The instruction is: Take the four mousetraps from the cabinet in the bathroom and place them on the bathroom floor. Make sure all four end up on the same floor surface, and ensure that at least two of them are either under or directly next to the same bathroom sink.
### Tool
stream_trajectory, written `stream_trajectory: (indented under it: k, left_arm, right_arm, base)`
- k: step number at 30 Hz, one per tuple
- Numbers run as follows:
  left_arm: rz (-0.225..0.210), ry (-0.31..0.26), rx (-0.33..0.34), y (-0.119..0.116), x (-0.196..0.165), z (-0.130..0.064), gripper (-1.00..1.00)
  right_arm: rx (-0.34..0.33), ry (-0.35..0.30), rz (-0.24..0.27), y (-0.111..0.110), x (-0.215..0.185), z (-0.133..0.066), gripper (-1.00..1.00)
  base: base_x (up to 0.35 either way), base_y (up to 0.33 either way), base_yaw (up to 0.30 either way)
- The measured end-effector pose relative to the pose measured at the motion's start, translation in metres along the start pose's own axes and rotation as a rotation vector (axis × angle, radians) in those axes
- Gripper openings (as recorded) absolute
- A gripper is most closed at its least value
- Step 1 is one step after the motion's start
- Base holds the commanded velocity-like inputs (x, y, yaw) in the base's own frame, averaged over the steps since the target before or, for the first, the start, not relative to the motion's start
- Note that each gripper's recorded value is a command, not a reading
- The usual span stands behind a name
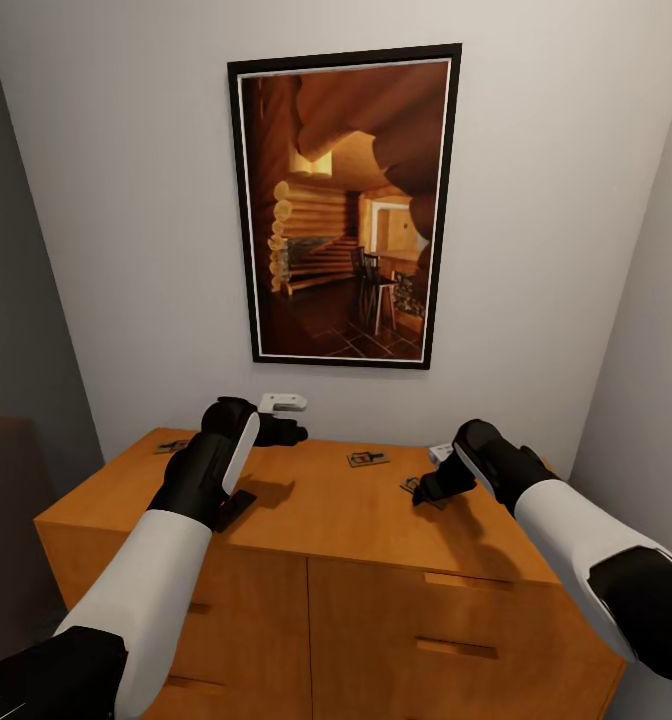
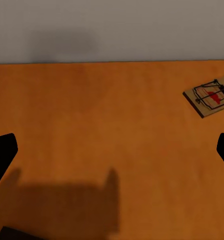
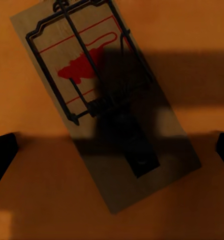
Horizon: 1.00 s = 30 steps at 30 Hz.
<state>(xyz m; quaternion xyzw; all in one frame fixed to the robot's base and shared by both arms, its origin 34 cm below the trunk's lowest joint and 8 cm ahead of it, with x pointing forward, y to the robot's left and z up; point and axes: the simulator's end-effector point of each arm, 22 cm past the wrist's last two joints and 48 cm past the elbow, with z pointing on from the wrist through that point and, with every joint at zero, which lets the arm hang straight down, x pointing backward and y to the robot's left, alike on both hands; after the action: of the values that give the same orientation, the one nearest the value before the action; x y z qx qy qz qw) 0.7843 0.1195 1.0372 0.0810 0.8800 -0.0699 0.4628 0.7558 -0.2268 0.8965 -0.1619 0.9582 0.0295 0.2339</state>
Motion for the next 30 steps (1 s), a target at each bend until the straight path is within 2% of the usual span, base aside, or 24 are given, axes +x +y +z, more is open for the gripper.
stream_trajectory:
  k: [30]
  left_arm:
    - [0.0,0.019,-0.001,0.0006,0.0068,0.0042,1.0]
  right_arm:
    - [-0.01,0.0,0.005,0.0035,-0.0002,0.0007,1.0]
  base:
    - [0.0,0.0,0.0]
